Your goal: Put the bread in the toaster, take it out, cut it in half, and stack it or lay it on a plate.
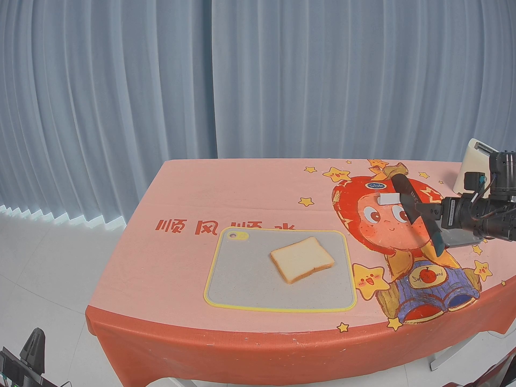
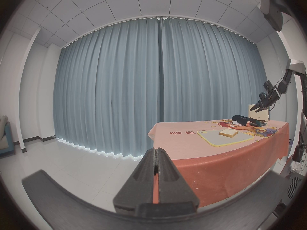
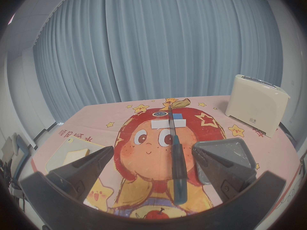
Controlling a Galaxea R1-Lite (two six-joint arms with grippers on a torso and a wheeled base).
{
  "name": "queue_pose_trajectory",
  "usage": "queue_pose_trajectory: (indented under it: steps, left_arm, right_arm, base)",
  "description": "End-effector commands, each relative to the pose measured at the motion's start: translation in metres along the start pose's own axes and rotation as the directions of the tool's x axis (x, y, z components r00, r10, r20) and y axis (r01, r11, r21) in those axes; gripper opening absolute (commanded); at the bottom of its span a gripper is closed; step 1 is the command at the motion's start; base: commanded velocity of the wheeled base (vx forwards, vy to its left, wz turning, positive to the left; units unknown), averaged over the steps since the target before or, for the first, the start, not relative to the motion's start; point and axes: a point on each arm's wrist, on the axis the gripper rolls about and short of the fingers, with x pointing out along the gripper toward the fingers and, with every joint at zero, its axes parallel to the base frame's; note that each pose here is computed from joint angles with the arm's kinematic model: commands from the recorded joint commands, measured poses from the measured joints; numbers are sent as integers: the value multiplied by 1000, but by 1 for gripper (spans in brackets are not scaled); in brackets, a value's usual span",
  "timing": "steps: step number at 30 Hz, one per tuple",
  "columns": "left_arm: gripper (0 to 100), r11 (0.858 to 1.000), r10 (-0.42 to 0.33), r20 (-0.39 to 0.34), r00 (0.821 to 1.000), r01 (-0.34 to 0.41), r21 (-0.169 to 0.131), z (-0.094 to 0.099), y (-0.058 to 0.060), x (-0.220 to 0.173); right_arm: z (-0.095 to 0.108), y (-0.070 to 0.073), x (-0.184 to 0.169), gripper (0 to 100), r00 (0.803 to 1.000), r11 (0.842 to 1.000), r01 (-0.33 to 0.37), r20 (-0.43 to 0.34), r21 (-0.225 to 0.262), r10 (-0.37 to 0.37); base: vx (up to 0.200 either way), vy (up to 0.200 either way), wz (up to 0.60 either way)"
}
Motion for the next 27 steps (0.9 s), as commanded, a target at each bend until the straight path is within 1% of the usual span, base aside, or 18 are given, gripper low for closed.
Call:
queue_pose_trajectory:
  steps: [1, 3, 4, 5, 8, 12, 19, 22, 27]
  left_arm:
    - [0, 1000, 1, -1, 1000, -1, -2, -5, 0, 0]
    - [0, 1000, 1, -1, 1000, -1, -2, -5, 0, 0]
    - [0, 1000, 1, -1, 1000, -1, 0, -5, 0, 0]
    - [0, 1000, 1, -1, 1000, -1, 0, -5, 0, 0]
    - [0, 1000, 1, -1, 1000, -1, -2, -5, 0, 0]
    - [0, 1000, 1, -1, 1000, -1, -2, -5, 0, 0]
    - [0, 1000, 1, -1, 1000, -1, -2, -5, 0, 0]
    - [0, 1000, 1, -1, 1000, -1, -2, -5, 0, 0]
    - [0, 1000, 1, -1, 1000, -1, 0, -5, 0, 0]
  right_arm:
    - [-7, -6, 28, 100, 999, 1000, 15, -46, 5, -15]
    - [-7, -8, 32, 100, 999, 1000, 21, -45, 9, -20]
    - [-9, -13, 38, 100, 998, 999, 35, -58, 16, -34]
    - [-9, -13, 38, 100, 998, 999, 35, -58, 16, -34]
    - [-12, -21, 44, 100, 995, 998, 57, -80, 17, -55]
    - [-14, -27, 48, 100, 993, 997, 72, -92, 20, -70]
    - [-21, -28, 60, 100, 990, 997, 68, -127, 21, -65]
    - [-20, -29, 66, 100, 992, 998, 67, -109, 19, -65]
    - [-23, -29, 76, 100, 993, 998, 63, -105, 17, -61]
  base:
    - [0, 0, 0]
    - [0, 0, 0]
    - [0, 0, 0]
    - [0, 0, 0]
    - [0, 0, 0]
    - [0, 0, 0]
    - [0, 0, 0]
    - [0, 0, 0]
    - [0, 0, 0]
